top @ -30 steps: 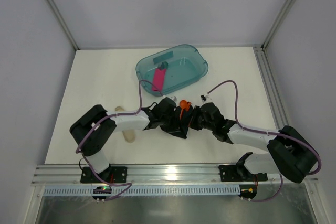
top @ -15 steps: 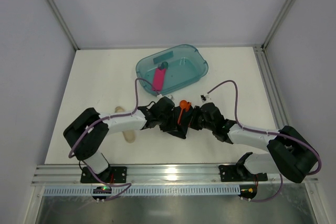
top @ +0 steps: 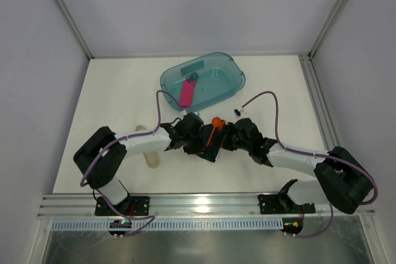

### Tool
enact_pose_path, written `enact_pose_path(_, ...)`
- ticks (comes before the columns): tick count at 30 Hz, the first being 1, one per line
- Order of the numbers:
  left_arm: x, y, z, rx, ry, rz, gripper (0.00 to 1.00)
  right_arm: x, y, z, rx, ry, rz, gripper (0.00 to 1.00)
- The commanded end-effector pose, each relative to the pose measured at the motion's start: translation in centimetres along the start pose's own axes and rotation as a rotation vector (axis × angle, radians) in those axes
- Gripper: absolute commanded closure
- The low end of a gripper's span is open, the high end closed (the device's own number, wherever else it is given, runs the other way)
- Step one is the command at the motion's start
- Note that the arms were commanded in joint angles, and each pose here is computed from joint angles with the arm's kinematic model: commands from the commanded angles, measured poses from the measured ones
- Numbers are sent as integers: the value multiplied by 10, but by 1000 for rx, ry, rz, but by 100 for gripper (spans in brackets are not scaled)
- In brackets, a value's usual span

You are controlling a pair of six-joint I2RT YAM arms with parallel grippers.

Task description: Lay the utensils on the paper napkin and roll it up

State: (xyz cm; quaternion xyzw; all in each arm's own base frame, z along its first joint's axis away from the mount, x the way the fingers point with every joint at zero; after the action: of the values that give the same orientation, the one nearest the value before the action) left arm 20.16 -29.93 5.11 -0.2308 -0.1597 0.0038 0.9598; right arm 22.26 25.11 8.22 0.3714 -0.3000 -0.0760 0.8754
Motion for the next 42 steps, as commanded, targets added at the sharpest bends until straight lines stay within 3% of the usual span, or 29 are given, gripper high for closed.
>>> enact_pose_path(1, 15, -3, 3, -6, -38, -3, 77, 16, 16, -6, 34, -33, 41, 96)
enact_pose_path(10, 8, -3, -8, -22, -4, 9, 78, 10, 14, -29, 2, 58, 103, 96)
enact_pose_path(28, 37, 9, 8, 34, -71, 5, 77, 10, 14, -26, 13, 51, 122, 96)
enact_pose_path(42, 39, 5, 7, 3, -59, -21, 77, 9, 13, -24, 10, 50, 123, 96)
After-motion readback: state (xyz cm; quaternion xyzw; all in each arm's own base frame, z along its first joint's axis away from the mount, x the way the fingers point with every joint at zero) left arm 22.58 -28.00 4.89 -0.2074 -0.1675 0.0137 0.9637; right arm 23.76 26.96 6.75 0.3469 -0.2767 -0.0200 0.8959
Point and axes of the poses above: each gripper's point midway between its finger pads, its own z axis back along the fingers, its own y axis along the line the jaws close on, x = y × z, the point moved 2 cm from there along z, back along the fingers
